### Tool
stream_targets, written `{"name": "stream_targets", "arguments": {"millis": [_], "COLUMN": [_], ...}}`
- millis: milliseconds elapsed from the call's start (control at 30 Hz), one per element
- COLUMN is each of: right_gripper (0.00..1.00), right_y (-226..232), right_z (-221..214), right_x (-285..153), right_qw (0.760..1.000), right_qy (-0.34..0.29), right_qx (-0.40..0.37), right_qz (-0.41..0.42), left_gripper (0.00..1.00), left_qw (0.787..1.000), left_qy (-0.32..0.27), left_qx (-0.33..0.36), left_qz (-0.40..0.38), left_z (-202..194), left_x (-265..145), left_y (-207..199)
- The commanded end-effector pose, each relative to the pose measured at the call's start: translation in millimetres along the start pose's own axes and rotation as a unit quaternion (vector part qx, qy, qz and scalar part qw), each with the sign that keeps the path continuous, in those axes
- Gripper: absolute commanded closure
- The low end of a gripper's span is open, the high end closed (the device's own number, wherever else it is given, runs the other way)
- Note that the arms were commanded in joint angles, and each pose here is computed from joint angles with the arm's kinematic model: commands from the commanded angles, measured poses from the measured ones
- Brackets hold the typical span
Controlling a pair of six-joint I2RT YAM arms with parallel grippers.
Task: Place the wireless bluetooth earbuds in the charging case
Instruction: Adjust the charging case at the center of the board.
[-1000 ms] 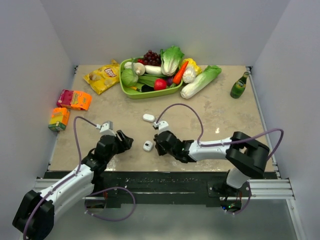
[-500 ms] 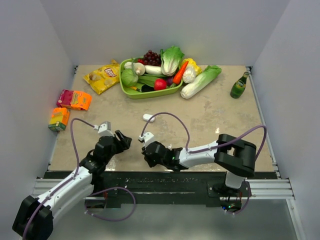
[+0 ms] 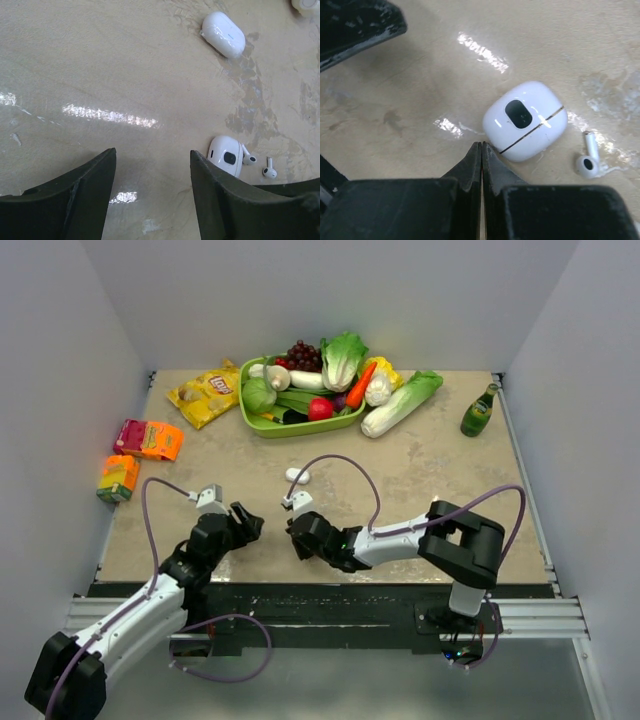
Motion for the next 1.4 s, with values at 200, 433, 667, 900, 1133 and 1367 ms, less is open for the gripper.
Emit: {"name": "stream_targets", "arguments": {"millis": [200, 433, 667, 900, 1133, 1367], "right_gripper": [1.00, 1.00, 1.00, 1.00, 1.00, 1.00], "right_y": [-27.1, -39.9, -38.5, -22.7, -5.2, 4.1], "right_z": [6.8, 7.8, 20.5, 15.4, 18.8, 25.7], "right_x": [-6.4, -10.3, -15.3, -18.9, -16.2, -3.0], "right_qw": [0.999, 0.998, 0.998, 0.999, 0.997, 0.998], "right_qy": [-0.031, -0.038, -0.050, -0.031, -0.031, -0.036], "right_qx": [0.015, 0.022, 0.022, 0.010, -0.007, -0.002], "right_qz": [-0.039, -0.052, -0.029, 0.029, 0.064, 0.060], "left_gripper": [0.34, 0.32, 0.27, 0.27, 0.27, 0.27], "left_qw": [1.000, 0.999, 0.999, 0.999, 0.999, 0.999], "left_qy": [0.005, 0.010, 0.017, 0.016, 0.018, 0.017], "left_qx": [0.012, 0.022, 0.027, 0.026, 0.027, 0.030], "left_qz": [-0.020, -0.023, -0.030, -0.028, -0.029, -0.034], "left_z": [-1.5, -1.8, -2.0, -2.6, -3.7, -3.0], "left_x": [3.1, 4.4, 5.9, 6.3, 6.9, 6.0], "left_y": [-4.5, -5.3, -7.9, -6.9, -6.9, -8.0]}}
Point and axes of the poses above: each gripper's point midway between its finger pads, its own x axis out along the fingers, its own y axis along the line the jaws close on, z = x × y, the point moved 7 cm from there along -x, back along the fingers, and after that the axes turned 14 degrees about x, right-handed, at the moved point
